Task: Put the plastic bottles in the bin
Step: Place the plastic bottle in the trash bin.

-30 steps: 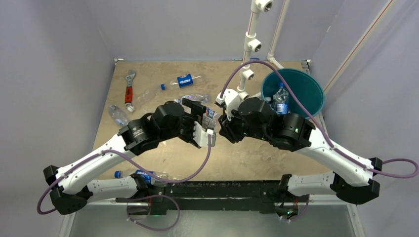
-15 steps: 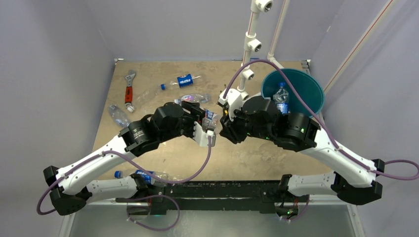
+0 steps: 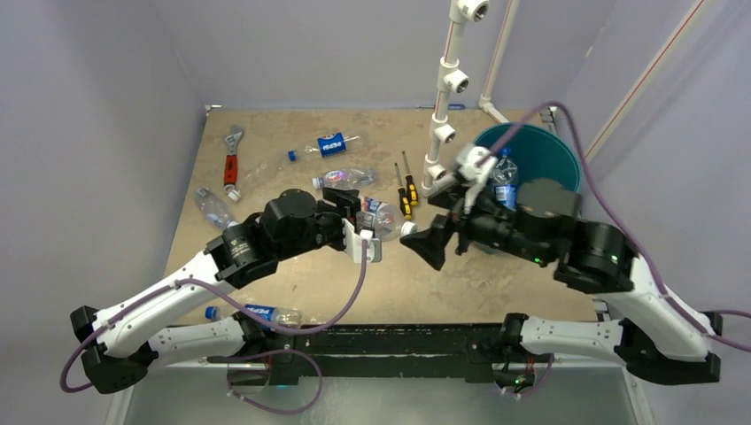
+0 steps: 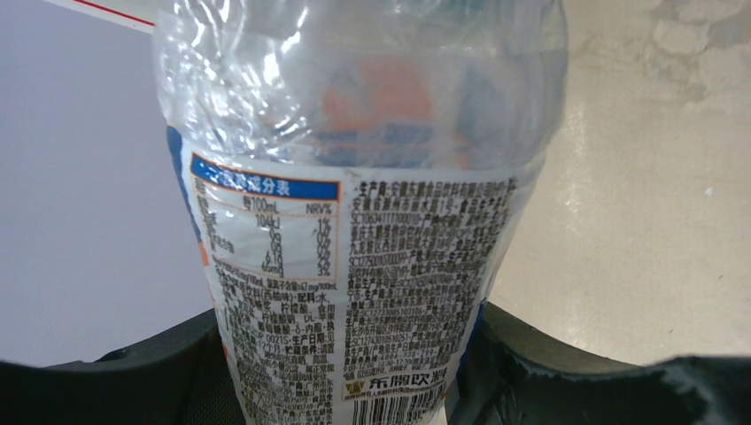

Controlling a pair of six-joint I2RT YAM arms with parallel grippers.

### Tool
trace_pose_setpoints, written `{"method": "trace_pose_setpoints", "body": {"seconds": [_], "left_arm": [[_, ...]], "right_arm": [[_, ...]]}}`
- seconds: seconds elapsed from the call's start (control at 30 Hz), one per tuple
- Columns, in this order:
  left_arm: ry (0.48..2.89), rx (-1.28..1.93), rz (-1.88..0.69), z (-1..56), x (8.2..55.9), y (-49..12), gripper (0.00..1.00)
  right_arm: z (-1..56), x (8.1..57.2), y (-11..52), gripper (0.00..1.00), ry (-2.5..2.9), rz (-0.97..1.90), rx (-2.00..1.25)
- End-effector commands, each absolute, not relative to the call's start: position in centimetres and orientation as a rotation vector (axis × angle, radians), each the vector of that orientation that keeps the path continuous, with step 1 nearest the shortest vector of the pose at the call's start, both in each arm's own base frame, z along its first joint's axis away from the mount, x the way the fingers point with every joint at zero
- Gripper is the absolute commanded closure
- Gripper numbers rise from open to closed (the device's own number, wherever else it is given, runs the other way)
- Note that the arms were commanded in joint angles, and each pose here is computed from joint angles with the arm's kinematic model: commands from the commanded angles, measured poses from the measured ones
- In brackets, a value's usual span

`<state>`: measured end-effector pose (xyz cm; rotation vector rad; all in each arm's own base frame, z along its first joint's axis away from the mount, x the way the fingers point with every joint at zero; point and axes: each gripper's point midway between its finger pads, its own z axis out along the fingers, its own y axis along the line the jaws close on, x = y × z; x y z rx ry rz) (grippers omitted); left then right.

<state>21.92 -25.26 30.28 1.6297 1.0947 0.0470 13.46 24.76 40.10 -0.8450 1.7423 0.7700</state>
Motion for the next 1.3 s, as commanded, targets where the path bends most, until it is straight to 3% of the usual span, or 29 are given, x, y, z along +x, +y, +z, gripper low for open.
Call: {"method": "trace_pose_setpoints", "body": {"seconds": [0.0,0.17,0.3,0.4,0.9,1.1,1.27], "left_arm": [[1.118,1.441,-0.245,32.4,19.7,-27.5,0.71],[1.163,1.203,-0.667,34.1,16.5,-30.1,0.78],[1.193,1.029,-0.941,35.6,14.9,-31.5,0.88],[1.206,0.958,-1.090,36.2,13.8,-32.2,0.91],[1.265,0.941,-1.226,35.7,12.7,-33.0,0.90],[1.251,0.946,-1.222,35.9,12.5,-32.7,0.90],[1.250,0.939,-1.218,35.8,12.4,-32.4,0.89]], "right_arm": [[48.3,12.8,21.3,0.01,1.403,0.937,-0.560],[50.5,11.3,17.3,0.02,1.125,1.091,-0.330],[50.0,12.4,18.9,0.04,1.171,1.059,-0.337],[49.6,12.8,20.6,0.06,1.181,1.079,-0.353],[51.0,13.8,26.4,0.20,1.124,1.159,-0.409],[50.2,14.7,28.2,0.43,1.180,1.140,-0.435],[49.8,14.8,28.6,0.67,1.200,1.144,-0.442]]}}
